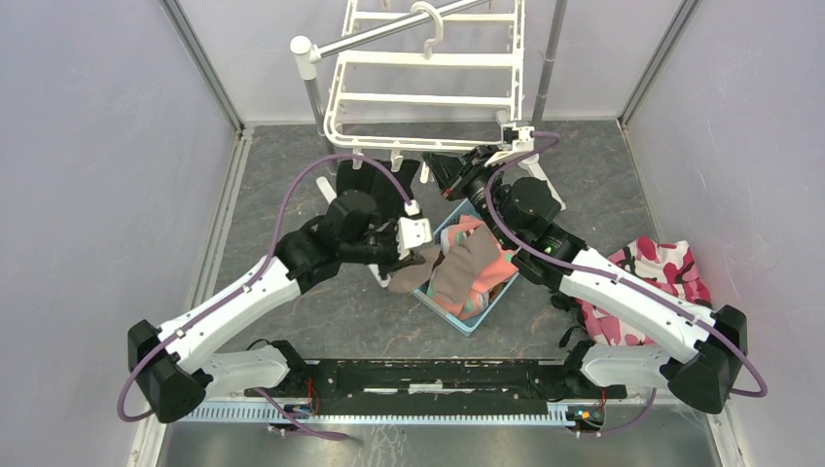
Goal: Remove the socks clipped to the hanger
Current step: Place the sock in the bin.
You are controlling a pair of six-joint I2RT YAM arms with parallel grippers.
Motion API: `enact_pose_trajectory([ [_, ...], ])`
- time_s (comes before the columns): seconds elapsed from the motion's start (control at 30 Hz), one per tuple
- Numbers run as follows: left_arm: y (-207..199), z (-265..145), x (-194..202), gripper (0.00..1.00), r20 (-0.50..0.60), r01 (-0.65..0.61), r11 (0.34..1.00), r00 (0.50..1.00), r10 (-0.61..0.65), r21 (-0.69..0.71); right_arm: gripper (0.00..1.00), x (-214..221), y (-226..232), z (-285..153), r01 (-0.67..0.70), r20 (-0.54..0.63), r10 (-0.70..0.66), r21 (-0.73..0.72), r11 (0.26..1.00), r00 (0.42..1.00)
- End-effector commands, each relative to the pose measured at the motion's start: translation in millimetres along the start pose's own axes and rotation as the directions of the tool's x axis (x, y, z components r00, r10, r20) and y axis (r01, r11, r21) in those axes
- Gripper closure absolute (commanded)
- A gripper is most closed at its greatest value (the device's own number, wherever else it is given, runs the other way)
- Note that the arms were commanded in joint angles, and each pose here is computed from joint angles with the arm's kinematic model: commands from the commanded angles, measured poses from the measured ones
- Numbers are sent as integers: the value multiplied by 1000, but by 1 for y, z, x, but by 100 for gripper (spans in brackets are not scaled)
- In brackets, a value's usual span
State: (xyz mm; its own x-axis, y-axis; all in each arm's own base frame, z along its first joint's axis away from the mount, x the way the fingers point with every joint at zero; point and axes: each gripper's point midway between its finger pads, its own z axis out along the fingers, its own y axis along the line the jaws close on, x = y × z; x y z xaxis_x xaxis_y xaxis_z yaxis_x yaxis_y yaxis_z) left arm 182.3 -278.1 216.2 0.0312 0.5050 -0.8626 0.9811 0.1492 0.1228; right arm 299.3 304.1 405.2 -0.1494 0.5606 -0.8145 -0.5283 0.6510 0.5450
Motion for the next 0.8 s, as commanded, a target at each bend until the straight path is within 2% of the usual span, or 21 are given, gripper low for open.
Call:
enact_pose_trajectory([
  [0.0, 20, 2, -73, 98, 152, -199, 979, 967, 203, -44, 93, -15, 8, -10, -1, 19, 2, -31, 1000, 1000],
  [0.17, 6, 20, -89, 98, 194, -341, 938, 917, 347, -65, 93, -14, 7, -13, -11, 15, 12, -33, 999, 1000],
  [0.3, 2, 43, -88, 95, 172, -349, 936, 920, 351, -44, 93, -12, 8, -15, -19, 5, 19, -38, 999, 1000],
  [0.33, 2, 47, -86, 82, 159, -349, 936, 923, 351, -40, 93, -12, 8, -16, -18, 5, 19, -38, 999, 1000],
  [0.4, 6, 54, -74, 16, 107, -338, 940, 934, 342, -53, 93, -13, 7, -17, -17, 4, 17, -36, 999, 1000],
  [0.43, 8, 55, -66, 2, 73, -333, 941, 939, 337, -60, 93, -14, 7, -18, -14, 5, 14, -36, 999, 1000],
  [0.53, 13, 45, -53, 0, 27, -350, 931, 935, 354, -101, 93, -16, 5, -21, -3, 10, 3, -27, 1000, 1000],
  [0.77, -1, 5, -57, 0, 62, -378, 919, 920, 387, -115, 89, -17, 3, -24, 14, 5, -14, -22, 1000, 1000],
])
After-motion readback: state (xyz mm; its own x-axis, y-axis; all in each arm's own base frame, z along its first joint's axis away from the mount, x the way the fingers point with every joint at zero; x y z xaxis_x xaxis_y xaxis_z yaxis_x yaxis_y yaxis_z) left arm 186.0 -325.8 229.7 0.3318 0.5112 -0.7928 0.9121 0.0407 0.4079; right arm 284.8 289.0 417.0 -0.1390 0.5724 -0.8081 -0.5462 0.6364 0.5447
